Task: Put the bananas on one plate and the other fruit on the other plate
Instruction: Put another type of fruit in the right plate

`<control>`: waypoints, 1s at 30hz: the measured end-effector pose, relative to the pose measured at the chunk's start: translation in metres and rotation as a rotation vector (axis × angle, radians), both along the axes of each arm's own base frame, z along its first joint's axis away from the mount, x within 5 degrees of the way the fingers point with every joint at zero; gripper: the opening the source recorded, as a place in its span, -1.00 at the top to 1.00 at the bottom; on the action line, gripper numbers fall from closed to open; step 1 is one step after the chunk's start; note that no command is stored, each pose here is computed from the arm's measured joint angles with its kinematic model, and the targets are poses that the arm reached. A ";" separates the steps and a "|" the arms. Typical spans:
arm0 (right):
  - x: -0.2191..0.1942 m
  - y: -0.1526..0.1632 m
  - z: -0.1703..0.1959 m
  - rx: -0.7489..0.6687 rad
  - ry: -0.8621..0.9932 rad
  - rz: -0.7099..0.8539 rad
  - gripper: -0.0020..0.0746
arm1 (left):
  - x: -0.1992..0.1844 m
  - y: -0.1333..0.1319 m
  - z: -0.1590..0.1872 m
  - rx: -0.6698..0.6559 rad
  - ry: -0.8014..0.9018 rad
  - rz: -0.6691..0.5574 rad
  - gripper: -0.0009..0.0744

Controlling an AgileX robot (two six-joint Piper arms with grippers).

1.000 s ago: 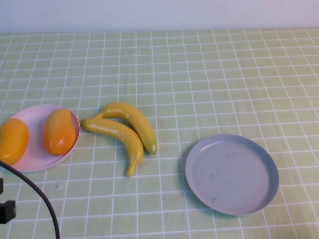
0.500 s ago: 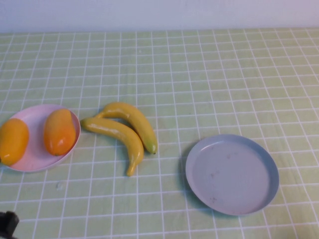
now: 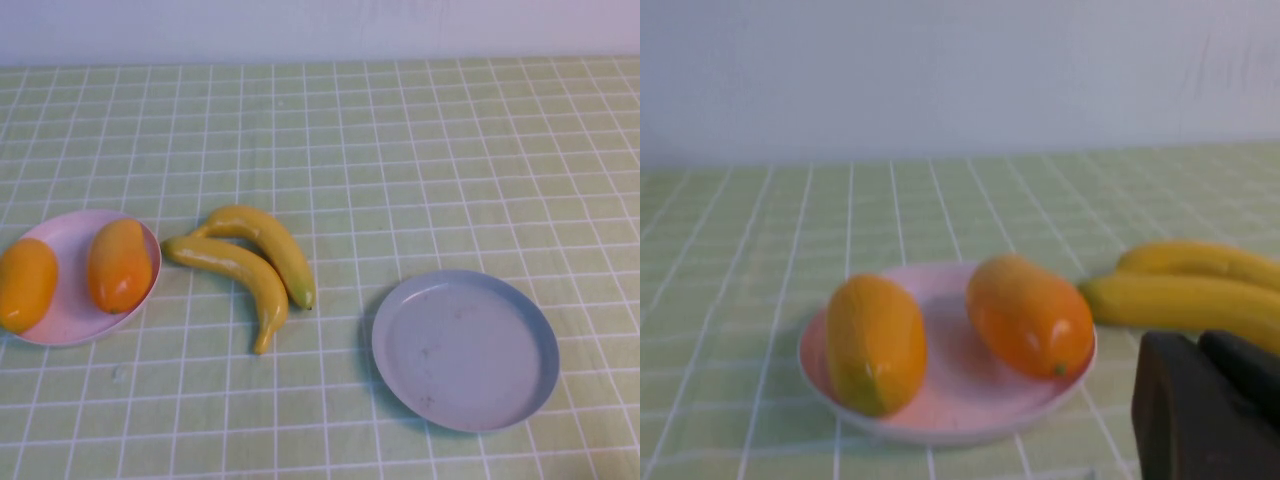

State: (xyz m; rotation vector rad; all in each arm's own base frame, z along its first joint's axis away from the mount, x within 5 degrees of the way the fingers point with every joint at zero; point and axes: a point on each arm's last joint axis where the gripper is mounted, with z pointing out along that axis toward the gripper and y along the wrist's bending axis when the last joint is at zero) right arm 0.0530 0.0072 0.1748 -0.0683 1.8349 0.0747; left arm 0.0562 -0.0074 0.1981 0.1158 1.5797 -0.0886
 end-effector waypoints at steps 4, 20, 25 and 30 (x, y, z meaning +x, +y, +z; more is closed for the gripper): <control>0.000 0.000 0.000 0.000 0.002 0.000 0.99 | -0.001 0.000 -0.013 0.026 0.146 -0.004 0.97; 0.000 0.000 0.000 0.000 0.002 0.000 0.99 | -0.004 0.000 -0.027 0.102 0.280 -0.013 0.97; 0.000 0.000 0.000 0.000 0.002 0.000 0.99 | -0.004 0.000 -0.027 0.102 0.280 -0.013 0.97; 0.000 0.000 0.000 0.000 0.002 0.000 0.99 | -0.004 0.000 -0.027 0.102 0.280 -0.013 0.97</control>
